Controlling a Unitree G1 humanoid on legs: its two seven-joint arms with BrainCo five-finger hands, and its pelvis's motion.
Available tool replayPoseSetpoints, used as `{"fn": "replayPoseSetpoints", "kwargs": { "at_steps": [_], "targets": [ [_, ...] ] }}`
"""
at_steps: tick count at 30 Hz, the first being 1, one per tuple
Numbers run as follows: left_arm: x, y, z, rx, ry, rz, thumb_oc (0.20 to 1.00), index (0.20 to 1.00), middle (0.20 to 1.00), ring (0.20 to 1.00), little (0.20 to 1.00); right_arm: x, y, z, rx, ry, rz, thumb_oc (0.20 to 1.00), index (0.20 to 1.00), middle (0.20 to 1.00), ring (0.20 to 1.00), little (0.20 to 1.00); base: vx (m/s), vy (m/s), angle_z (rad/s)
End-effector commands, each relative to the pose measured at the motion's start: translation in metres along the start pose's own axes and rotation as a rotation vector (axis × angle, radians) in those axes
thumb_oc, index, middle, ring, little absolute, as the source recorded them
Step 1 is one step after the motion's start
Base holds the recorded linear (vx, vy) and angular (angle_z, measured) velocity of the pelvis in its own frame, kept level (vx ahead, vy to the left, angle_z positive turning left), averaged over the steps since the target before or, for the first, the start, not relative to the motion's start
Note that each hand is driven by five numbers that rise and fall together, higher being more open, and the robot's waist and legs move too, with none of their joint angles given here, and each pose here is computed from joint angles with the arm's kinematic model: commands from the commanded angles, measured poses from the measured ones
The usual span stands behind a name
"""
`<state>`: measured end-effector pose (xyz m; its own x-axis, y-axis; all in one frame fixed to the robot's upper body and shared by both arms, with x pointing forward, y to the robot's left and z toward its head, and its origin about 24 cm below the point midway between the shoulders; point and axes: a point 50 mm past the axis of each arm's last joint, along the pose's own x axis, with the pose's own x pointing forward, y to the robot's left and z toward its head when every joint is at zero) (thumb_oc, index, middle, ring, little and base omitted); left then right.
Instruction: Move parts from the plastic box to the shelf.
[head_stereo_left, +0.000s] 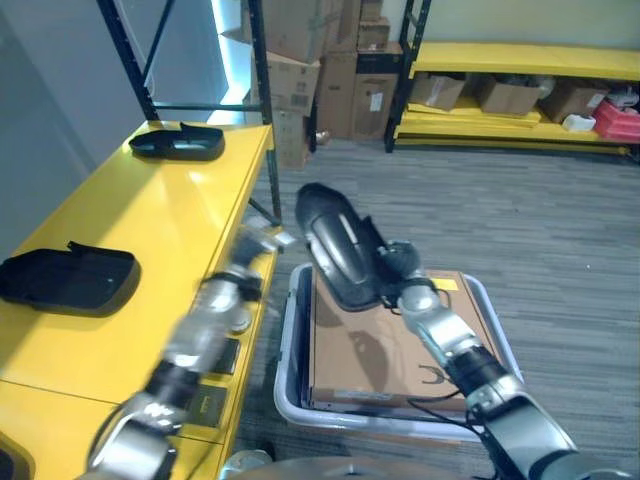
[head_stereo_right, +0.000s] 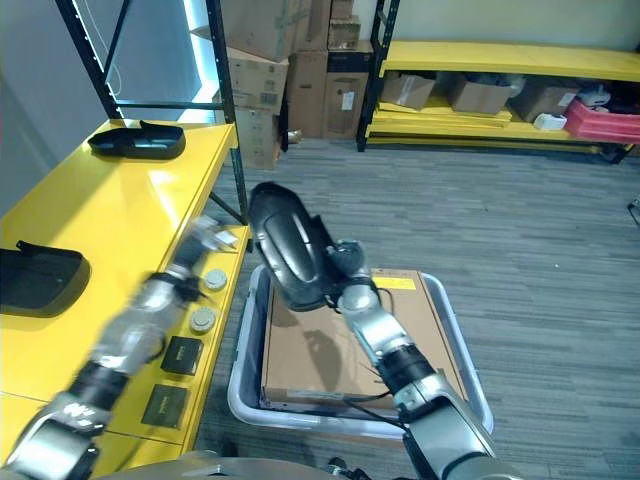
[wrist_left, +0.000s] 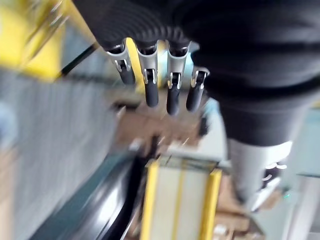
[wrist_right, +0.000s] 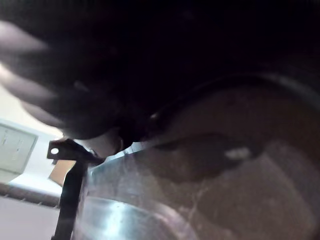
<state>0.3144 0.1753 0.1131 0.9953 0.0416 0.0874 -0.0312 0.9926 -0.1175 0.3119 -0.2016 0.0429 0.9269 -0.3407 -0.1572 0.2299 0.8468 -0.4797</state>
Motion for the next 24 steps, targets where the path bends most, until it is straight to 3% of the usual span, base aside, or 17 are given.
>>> {"fn": "replayPoseSetpoints", "kwargs": {
  "at_steps": [1, 10, 13, 18, 24],
  "targets": [
    [0.014, -0.012, 0.005, 0.054, -0.014, -0.024, 1.0, 1.0, 1.0, 1.0, 1.0, 0.011, -0.021, 0.056, 0.109, -0.223, -0.104, 0.2, 0.2, 0.2, 0.2, 0.2, 0.0, 0.0, 0.0],
    [0.014, -0.032, -0.015, 0.019, 0.089, -0.09, 1.0, 1.0, 1.0, 1.0, 1.0, 0.01, -0.022, 0.074, 0.152, -0.297, -0.084, 0.2, 0.2, 0.2, 0.2, 0.2, 0.0, -0.001, -0.02],
    [0.011, -0.049, -0.025, -0.012, 0.151, -0.193, 1.0, 1.0, 1.0, 1.0, 1.0, 0.007, -0.018, 0.082, 0.165, -0.339, -0.066, 0.2, 0.2, 0.2, 0.2, 0.2, 0.0, -0.002, -0.01],
    [-0.006, -0.098, -0.045, -0.246, 0.374, -0.426, 1.0, 1.0, 1.0, 1.0, 1.0, 0.006, -0.006, 0.093, 0.178, -0.367, -0.026, 0.2, 0.2, 0.2, 0.2, 0.2, 0.0, -0.001, -0.01],
    [-0.011, -0.12, -0.06, -0.166, 0.462, -0.515, 1.0, 1.0, 1.0, 1.0, 1.0, 0.006, 0.01, 0.106, 0.155, -0.372, 0.048, 0.2, 0.2, 0.2, 0.2, 0.2, 0.01, -0.006, -0.06]
  ]
}}
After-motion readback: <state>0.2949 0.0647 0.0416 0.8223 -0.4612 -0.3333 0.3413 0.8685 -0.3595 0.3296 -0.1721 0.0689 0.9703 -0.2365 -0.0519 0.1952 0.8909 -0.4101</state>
